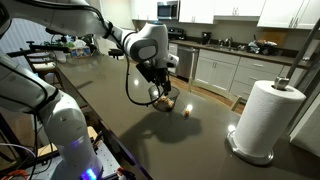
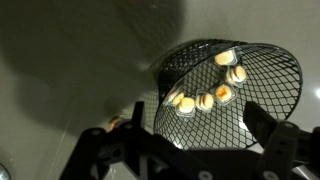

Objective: Rotate the dustbin in a counterclockwise direction

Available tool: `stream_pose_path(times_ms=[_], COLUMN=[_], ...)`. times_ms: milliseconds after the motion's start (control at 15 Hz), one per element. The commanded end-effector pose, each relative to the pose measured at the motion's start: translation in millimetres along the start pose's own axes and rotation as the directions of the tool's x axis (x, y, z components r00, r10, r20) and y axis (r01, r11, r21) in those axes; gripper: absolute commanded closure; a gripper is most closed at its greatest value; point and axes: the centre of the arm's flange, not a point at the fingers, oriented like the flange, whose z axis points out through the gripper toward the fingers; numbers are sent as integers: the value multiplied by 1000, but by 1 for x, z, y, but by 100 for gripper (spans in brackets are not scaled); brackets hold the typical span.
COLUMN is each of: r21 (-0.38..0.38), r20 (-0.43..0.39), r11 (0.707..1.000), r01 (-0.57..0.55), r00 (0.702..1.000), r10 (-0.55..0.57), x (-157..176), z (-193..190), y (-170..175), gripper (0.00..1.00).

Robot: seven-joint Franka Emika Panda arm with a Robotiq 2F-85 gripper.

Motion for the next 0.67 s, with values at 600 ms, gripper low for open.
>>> stream_pose_path(times_ms=[600], r21=[-53], r20=[118], r11=[996], r01=[-67], r00=[990], r10=[73], x=[22], z=[55], y=[17], gripper=[30])
